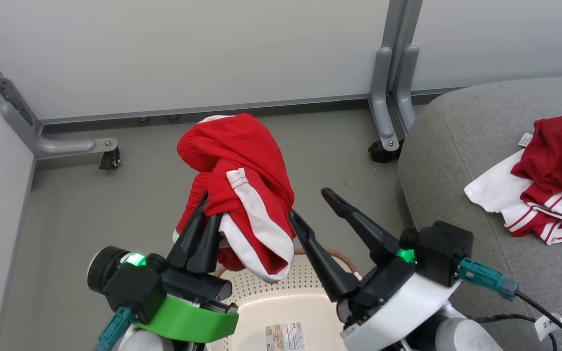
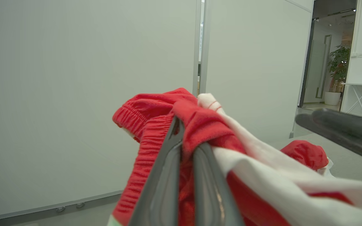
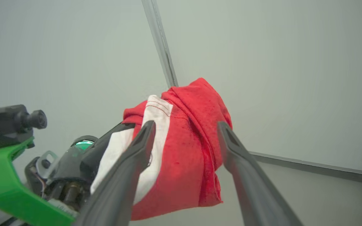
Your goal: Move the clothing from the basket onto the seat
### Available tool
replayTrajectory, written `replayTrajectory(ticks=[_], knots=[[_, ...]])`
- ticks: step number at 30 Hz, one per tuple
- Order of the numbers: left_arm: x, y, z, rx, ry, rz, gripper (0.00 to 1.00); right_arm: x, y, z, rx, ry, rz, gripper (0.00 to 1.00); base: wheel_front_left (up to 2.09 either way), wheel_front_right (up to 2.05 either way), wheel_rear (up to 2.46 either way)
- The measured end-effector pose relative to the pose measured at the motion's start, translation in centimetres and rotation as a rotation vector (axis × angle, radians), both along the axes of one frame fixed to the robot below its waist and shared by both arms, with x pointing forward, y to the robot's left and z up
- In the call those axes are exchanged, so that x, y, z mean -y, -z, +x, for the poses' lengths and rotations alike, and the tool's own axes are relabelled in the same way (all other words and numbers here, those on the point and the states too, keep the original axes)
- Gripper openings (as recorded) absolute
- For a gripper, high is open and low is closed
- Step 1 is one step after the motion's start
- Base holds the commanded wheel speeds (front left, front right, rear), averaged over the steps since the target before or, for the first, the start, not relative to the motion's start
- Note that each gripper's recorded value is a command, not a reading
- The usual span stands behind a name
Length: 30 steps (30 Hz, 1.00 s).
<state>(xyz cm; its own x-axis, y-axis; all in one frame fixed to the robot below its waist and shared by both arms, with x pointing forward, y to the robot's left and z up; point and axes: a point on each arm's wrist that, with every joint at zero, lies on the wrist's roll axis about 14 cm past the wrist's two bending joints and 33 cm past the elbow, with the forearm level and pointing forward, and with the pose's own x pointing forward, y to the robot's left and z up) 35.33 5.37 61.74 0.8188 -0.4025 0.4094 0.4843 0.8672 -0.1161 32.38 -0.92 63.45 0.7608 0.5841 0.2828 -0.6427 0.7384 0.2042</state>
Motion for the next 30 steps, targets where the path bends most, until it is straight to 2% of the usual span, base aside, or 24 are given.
replayTrajectory(ticks=[4, 7, 12, 16, 17, 18, 19, 20, 30], knots=[[-0.1, 0.3, -0.1, -0.007, -0.002, 0.003, 0.00, -2.6, -0.3, -0.6, -0.009, -0.101, -0.007, 1.00, 0.00, 0.00, 0.00], [-0.3, 0.3, -0.2, -0.008, -0.007, 0.004, 0.00, -4.0, 1.9, -0.9, -0.083, -0.159, -0.063, 1.00, 0.00, 0.00, 0.00], [-0.5, 0.0, -0.3, 0.000, -0.016, 0.001, 0.00, -4.7, 5.0, -0.7, -0.168, -0.181, -0.138, 1.00, 0.00, 0.00, 0.00], [-0.5, -0.1, -0.4, 0.004, -0.014, 0.000, 0.00, -4.9, 5.7, -0.2, -0.174, -0.181, -0.155, 1.00, 0.00, 0.00, 0.00], [-0.5, -0.1, -0.4, 0.005, -0.014, 0.000, 0.00, -5.0, 5.7, -0.1, -0.171, -0.182, -0.154, 0.79, 0.00, 0.00, 0.00], [-0.5, -0.1, -0.4, 0.006, -0.013, -0.001, 0.00, -5.2, 5.9, 0.0, -0.174, -0.185, -0.161, 0.36, 0.00, 0.00, 0.00], [-0.5, -0.2, -0.4, 0.006, -0.013, -0.001, 0.00, -5.3, 5.9, 0.0, -0.175, -0.186, -0.162, 0.07, 0.00, 0.00, 0.00], [-0.5, -0.2, -0.4, 0.007, -0.013, -0.001, 0.00, -5.3, 5.8, 0.1, -0.171, -0.187, -0.156, 0.00, 0.00, 0.00, 0.00], [-0.3, -0.1, -0.5, 0.004, -0.007, -0.005, 0.00, -5.6, 5.6, 0.8, -0.156, -0.187, -0.144, 0.00, 0.00, 0.00, 0.00]])
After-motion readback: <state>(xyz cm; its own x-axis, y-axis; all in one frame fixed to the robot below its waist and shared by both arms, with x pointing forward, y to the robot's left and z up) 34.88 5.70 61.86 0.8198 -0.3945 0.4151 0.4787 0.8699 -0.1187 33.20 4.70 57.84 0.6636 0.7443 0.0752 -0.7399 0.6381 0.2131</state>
